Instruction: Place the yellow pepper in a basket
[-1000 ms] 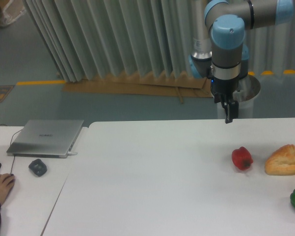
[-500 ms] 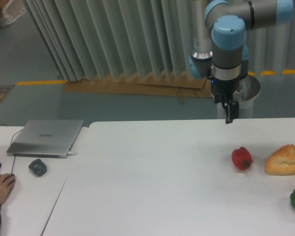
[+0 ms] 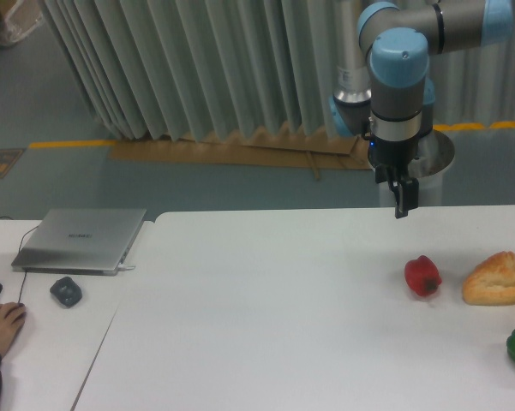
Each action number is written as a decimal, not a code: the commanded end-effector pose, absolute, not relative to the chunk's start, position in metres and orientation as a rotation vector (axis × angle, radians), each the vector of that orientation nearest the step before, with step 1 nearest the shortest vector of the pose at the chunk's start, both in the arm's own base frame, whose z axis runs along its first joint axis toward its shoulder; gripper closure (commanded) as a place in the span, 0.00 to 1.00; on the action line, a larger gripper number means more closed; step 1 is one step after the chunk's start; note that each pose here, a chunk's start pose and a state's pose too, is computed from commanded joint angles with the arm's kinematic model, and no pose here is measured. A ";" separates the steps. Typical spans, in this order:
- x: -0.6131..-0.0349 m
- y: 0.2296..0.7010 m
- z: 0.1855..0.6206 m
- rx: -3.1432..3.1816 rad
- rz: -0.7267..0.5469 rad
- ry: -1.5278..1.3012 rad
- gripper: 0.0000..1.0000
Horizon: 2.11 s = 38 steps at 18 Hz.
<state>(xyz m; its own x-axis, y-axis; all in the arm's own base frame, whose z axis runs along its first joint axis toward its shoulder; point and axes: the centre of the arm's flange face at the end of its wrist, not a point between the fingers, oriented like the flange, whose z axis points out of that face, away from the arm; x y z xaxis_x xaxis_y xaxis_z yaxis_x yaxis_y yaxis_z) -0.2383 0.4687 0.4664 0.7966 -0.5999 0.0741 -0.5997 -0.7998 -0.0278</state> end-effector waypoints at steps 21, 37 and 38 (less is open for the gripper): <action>-0.330 0.450 0.442 -3.112 0.109 0.818 0.00; -0.427 0.436 0.381 -3.038 0.146 -0.102 0.00; -0.430 0.433 0.381 -3.040 0.146 -0.112 0.00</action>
<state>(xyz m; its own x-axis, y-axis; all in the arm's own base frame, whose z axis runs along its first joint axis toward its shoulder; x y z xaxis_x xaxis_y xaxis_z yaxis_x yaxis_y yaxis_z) -0.4301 0.4331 0.3812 0.9927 0.0777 -0.0922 0.0685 -0.9927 -0.0990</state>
